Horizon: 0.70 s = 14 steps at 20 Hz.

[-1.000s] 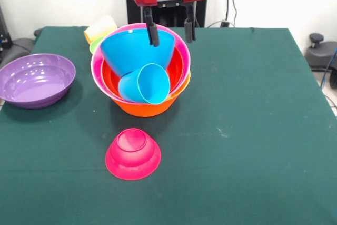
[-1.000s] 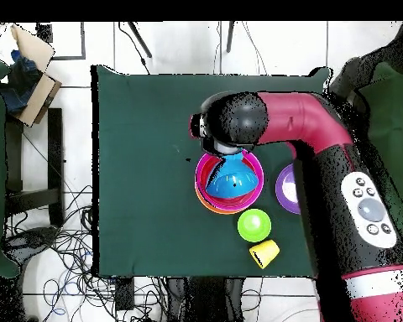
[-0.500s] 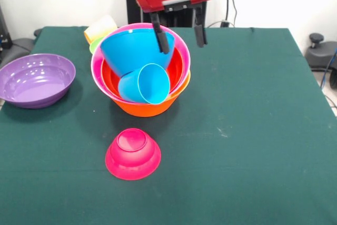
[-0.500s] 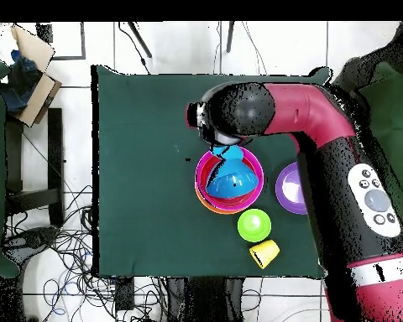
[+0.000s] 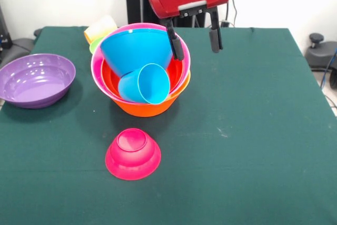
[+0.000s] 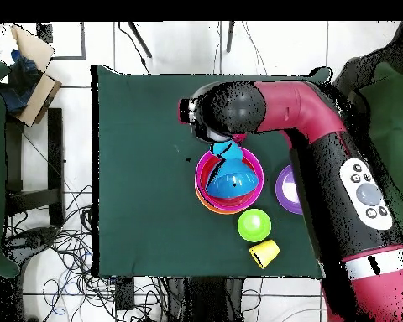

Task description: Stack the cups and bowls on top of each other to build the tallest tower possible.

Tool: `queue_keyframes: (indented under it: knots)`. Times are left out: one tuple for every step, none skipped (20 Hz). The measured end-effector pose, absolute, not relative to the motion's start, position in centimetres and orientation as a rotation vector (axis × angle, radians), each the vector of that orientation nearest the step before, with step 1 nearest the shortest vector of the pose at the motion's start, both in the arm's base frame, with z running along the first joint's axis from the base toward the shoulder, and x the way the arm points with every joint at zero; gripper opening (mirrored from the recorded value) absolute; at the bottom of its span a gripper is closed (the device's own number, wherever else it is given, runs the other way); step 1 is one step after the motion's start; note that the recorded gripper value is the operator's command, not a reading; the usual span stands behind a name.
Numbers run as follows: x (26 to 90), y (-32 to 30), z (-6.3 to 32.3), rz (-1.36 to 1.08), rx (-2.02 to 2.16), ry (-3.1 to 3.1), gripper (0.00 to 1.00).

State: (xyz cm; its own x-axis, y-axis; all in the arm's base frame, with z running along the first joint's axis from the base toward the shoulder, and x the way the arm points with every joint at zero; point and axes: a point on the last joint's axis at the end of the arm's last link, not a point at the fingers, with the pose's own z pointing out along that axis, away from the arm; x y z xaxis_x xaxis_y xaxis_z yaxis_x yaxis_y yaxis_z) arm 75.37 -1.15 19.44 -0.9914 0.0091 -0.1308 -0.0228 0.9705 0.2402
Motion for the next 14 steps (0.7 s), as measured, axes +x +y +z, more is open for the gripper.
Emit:
queue_keyframes:
  knots:
    - [75.4, -1.1, 19.5, 0.364, -0.015, 2.986, 1.00]
    - [75.5, -0.9, 19.6, 0.360, -0.025, 2.982, 1.00]
    - [75.5, -0.9, 19.7, 0.354, -0.032, 2.980, 1.00]
    - [75.4, -0.9, 19.7, 0.344, -0.038, 2.978, 1.00]
    - [75.4, -1.1, 19.7, 0.325, -0.048, 2.977, 1.00]
    - [75.4, -1.2, 19.6, 0.307, -0.057, 2.976, 1.00]
    - [75.3, -1.4, 19.6, 0.282, -0.068, 2.974, 1.00]
    - [75.2, -1.7, 19.6, 0.256, -0.080, 2.972, 1.00]
    - [75.2, -1.9, 19.6, 0.239, -0.087, 2.969, 1.00]
    - [75.2, -2.0, 19.6, 0.222, -0.094, 2.967, 1.00]
    - [75.2, -2.6, 20.0, 0.168, -0.116, 2.955, 1.00]
    - [75.2, -2.8, 20.1, 0.156, -0.120, 2.951, 1.00]
    - [75.2, -3.2, 20.4, 0.140, -0.121, 2.946, 1.00]
    - [75.2, -3.6, 20.6, 0.124, -0.123, 2.940, 1.00]
